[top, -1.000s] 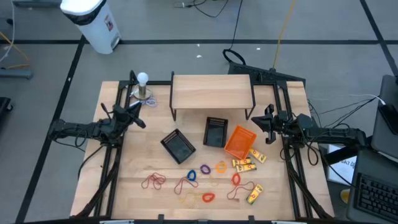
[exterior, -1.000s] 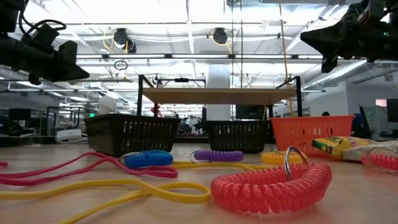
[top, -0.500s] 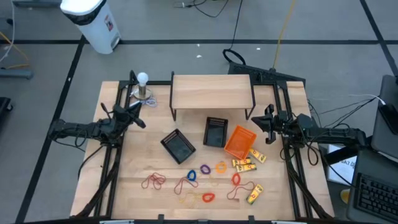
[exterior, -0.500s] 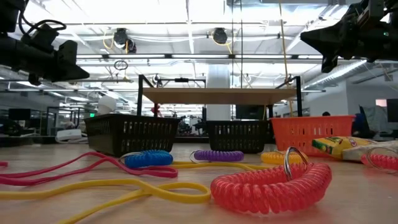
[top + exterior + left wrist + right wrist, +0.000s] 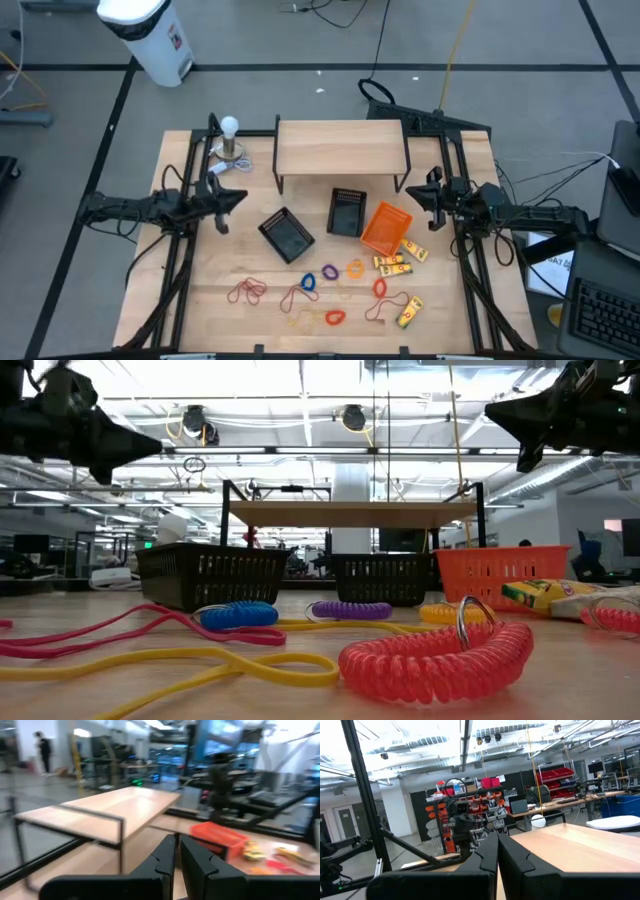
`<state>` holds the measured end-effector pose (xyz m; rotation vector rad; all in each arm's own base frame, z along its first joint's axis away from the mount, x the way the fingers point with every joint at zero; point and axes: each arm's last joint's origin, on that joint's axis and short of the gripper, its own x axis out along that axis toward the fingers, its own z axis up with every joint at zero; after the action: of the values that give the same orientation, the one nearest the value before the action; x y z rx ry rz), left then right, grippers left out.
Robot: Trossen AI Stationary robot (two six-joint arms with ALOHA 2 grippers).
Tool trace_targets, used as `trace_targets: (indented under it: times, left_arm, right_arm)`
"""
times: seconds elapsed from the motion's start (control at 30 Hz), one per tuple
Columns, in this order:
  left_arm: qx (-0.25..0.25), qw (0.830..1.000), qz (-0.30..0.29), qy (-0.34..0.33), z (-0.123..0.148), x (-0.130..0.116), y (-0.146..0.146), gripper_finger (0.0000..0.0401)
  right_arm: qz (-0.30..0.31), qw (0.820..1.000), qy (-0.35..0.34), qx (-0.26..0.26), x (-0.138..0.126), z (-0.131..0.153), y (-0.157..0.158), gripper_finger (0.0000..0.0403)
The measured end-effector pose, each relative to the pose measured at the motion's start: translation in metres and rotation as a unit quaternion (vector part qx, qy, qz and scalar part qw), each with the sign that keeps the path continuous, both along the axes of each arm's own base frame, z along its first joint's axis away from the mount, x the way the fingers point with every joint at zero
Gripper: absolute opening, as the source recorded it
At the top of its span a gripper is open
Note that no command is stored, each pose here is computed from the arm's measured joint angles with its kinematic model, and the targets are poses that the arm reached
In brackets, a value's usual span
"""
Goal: Pick & Place Office Desk Supplies
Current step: Put the red rubber band into the left black bin
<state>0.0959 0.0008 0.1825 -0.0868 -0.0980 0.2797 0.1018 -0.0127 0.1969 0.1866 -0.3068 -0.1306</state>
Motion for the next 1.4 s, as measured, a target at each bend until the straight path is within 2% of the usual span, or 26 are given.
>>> trace_targets:
  times: [0.07, 0.23, 0.53, 0.63, 0.8, 0.9, 1.03, 1.13, 1.3, 1.4]
  left_arm:
    - [0.000, 1.000, -0.013, -0.016, 0.003, 0.000, -0.001, 0.0026]
    - [-0.013, 0.999, 0.005, -0.039, 0.007, -0.001, 0.001, 0.0026]
    - [-0.059, 0.998, -0.019, 0.023, 0.001, 0.007, -0.003, 0.0023]
    - [-0.065, 0.996, -0.016, 0.057, 0.014, 0.011, -0.005, 0.0005]
    - [-0.062, 0.988, 0.000, 0.142, 0.055, 0.025, -0.012, 0.0002]
    - [-0.070, 0.976, 0.008, 0.208, 0.077, 0.036, -0.017, 0.0005]
    - [-0.071, 0.953, 0.004, 0.295, 0.093, 0.052, -0.025, 0.0003]
    - [-0.069, 0.934, -0.019, 0.350, 0.095, 0.063, -0.035, 0.0003]
    - [-0.138, 0.903, -0.060, 0.403, 0.088, 0.085, -0.051, 0.0002]
    - [-0.155, 0.883, -0.076, 0.437, 0.078, 0.097, -0.064, 0.0005]
  right_arm:
    - [0.000, 1.000, 0.001, 0.000, 0.000, 0.000, 0.000, 0.0000]
    - [-0.021, 1.000, -0.001, 0.000, 0.000, 0.000, -0.001, 0.0000]
    - [-0.033, 0.999, 0.038, -0.020, 0.006, -0.006, -0.002, 0.0000]
    - [-0.038, 0.998, 0.030, -0.027, 0.006, -0.004, -0.002, 0.0000]
    - [-0.044, 0.998, 0.028, -0.047, 0.007, -0.003, -0.002, 0.0000]
    - [-0.047, 0.997, 0.030, -0.055, 0.007, -0.003, -0.002, 0.0000]
    - [-0.047, 0.997, 0.030, -0.055, 0.007, -0.003, -0.002, 0.0000]
    - [-0.047, 0.997, 0.030, -0.055, 0.007, -0.003, -0.002, 0.0000]
    - [-0.042, 0.998, 0.030, -0.045, 0.007, -0.003, -0.002, 0.0000]
    - [-0.039, 0.998, 0.036, -0.038, 0.007, -0.005, -0.002, 0.0000]
